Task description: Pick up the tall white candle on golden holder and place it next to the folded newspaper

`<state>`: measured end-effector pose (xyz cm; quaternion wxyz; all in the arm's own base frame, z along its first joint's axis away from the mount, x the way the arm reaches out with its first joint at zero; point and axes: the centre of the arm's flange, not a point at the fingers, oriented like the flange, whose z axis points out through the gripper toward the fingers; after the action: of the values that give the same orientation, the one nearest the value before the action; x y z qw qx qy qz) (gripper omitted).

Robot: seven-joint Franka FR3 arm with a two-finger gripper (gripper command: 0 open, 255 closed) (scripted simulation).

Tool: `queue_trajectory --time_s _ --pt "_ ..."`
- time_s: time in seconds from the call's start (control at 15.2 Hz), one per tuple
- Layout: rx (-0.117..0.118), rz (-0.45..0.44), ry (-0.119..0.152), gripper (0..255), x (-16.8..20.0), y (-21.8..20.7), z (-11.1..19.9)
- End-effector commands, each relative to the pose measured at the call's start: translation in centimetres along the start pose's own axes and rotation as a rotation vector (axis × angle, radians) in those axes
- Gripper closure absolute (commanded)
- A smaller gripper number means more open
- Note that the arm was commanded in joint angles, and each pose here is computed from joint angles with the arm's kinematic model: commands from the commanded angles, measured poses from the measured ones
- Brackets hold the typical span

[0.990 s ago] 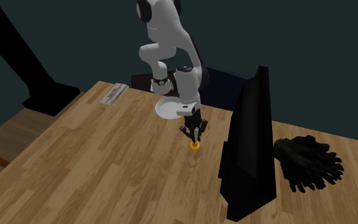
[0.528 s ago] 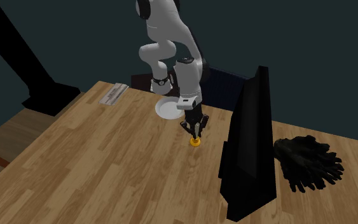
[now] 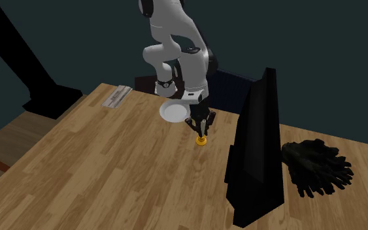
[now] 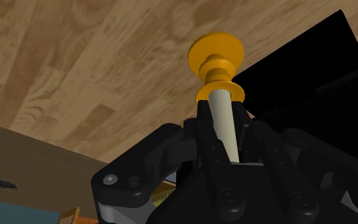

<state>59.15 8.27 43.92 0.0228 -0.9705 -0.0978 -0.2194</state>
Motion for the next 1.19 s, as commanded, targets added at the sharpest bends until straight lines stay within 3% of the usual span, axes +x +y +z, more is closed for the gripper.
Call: queue_trajectory --time_s 0.0,1.06,1.12 --pt "0.000 0.000 -0.001 255 0.4 -0.1 -0.9" --pt "0.000 0.000 -0.001 255 4.0 -0.1 -8.4" --pt "0.000 0.000 -0.001 255 2.9 0.6 -8.9"
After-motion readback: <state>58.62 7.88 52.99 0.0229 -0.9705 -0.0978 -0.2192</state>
